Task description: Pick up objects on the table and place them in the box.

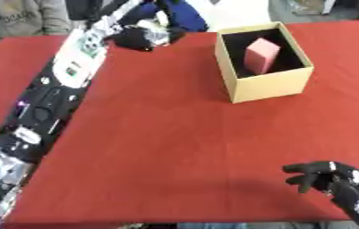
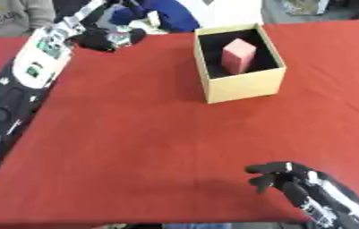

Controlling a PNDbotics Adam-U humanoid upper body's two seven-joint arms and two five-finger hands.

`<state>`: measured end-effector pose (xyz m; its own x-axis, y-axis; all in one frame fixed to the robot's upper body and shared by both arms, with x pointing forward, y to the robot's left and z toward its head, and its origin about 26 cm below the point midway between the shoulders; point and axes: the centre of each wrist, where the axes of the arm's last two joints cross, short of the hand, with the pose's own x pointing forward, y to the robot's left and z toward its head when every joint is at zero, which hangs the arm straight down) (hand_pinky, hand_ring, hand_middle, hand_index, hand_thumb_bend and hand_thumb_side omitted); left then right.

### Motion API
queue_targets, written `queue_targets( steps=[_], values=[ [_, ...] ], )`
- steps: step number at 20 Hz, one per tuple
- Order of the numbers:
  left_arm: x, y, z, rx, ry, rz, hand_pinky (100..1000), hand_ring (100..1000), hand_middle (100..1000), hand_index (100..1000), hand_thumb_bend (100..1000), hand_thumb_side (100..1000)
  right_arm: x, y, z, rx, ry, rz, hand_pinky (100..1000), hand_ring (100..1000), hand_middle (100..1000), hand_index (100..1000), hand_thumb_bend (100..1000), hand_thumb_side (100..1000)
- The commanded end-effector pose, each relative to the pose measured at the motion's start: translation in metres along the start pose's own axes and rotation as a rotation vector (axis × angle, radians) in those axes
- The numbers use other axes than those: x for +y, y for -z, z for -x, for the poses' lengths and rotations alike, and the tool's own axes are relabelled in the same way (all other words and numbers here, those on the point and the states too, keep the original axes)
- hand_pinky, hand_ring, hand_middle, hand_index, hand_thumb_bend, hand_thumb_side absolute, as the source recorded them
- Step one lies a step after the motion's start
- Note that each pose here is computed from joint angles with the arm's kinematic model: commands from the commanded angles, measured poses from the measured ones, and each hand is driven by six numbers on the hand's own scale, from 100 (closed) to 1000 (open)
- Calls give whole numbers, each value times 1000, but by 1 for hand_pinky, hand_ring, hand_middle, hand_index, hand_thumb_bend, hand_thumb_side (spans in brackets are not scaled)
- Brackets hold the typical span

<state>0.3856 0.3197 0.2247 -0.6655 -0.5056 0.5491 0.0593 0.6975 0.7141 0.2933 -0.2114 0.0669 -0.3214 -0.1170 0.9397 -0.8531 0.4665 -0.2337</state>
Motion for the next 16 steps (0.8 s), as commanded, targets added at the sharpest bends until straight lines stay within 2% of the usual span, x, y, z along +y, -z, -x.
queue_targets(
  steps=[1,5,16],
  values=[
    [25,-13,-23,-34,-10,-73,1000,665,703,807,435,511,-3,-1,-5,-3,-19,15,843,905,575,825,100,645],
    [19,-37,-23,23,-90,-121,1000,652,689,800,369,579,-3,-2,-5,-4,-21,22,843,905,575,825,100,645],
    [-3,-71,-14,115,-279,-198,1000,635,671,795,224,732,-3,-3,-5,-4,-25,31,843,905,579,825,100,644]
  ],
)
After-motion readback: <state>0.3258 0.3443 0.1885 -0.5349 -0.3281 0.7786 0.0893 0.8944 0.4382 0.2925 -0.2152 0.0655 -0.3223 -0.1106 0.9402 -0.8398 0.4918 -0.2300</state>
